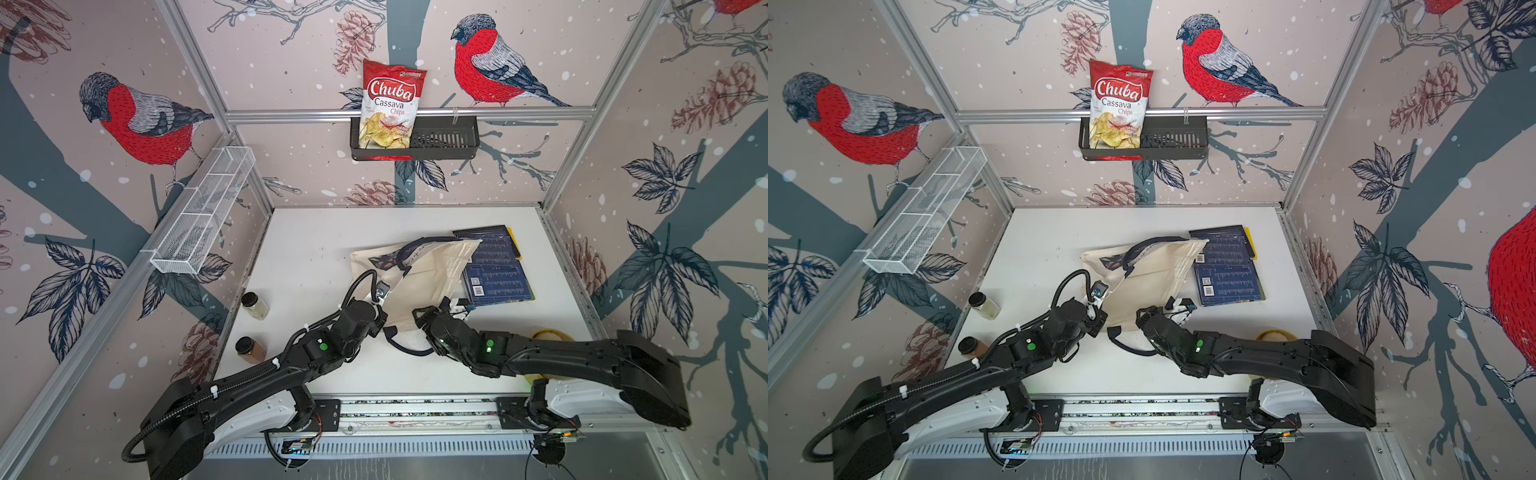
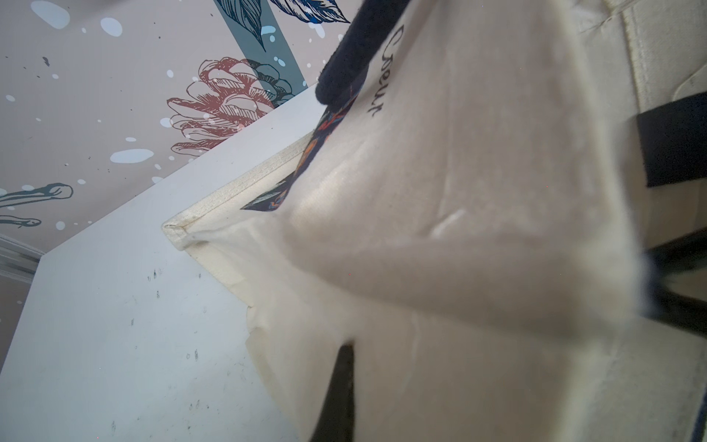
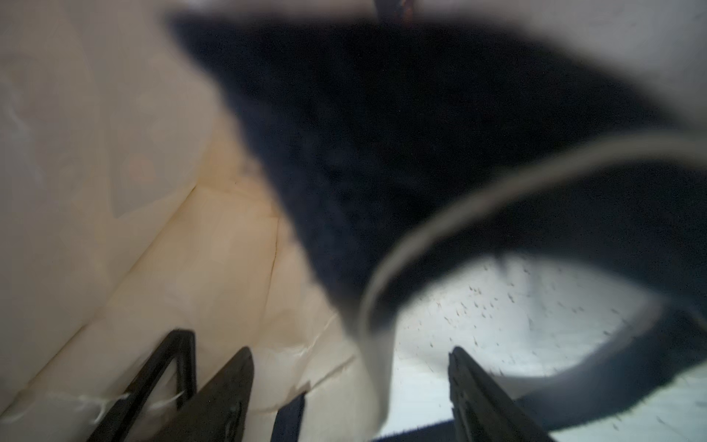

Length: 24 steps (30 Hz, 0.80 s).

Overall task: Take out the books from the canvas bag
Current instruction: Adjust the canvas bag at the center of the board.

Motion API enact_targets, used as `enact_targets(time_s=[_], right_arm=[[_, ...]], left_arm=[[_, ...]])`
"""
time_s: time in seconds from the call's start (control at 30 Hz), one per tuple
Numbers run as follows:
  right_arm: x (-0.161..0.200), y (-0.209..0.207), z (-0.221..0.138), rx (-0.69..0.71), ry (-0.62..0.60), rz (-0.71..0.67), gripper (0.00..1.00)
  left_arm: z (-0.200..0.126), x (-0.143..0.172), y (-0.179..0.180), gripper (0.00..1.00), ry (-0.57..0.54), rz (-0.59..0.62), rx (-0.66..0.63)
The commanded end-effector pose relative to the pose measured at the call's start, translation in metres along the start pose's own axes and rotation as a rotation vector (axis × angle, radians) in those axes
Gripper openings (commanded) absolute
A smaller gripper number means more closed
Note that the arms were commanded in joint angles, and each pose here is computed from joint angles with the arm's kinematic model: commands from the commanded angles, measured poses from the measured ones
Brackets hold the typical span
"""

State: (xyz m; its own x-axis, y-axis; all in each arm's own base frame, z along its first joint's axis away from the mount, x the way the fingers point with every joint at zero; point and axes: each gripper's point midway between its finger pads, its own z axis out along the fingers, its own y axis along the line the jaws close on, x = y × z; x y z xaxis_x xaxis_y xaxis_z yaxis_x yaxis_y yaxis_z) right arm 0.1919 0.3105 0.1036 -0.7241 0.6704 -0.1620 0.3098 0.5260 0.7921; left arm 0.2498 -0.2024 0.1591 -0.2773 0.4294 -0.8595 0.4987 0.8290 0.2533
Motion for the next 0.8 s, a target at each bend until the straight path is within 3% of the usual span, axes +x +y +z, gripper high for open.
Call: enact_targets(time_s=[0.0,0.2,0.3,0.47,0.63,0.77], right_arm=[[0.006,0.011,0.019,-0.026,0.044,0.033,0.80],[0.006,0.013,0.053,0.006,0.061,0.027,0.71],[0.001,0.010,0.055,0.043,0.029,0.032,0.65],[0.003,0.014,0.046,-0.011,-0.029,0.043,0.51],[0.008,0.005,0.054,-0.010,0.016,0.080,0.38],[0.006,0.004,0.052,-0.004,-0.004,0.073,0.39]], left_arm=[[-0.001,-0.008,0.000,0.00,-0.024,-0.032,0.009],[-0.002,-0.009,-0.001,0.00,-0.031,-0.037,0.015],[-0.003,-0.010,0.000,0.00,-0.036,-0.039,0.013],[-0.004,-0.011,-0.001,0.00,-0.044,-0.042,0.018],[-0.004,-0.011,-0.001,0.00,-0.044,-0.046,0.021],[-0.004,-0.011,0.000,0.00,-0.045,-0.046,0.018]])
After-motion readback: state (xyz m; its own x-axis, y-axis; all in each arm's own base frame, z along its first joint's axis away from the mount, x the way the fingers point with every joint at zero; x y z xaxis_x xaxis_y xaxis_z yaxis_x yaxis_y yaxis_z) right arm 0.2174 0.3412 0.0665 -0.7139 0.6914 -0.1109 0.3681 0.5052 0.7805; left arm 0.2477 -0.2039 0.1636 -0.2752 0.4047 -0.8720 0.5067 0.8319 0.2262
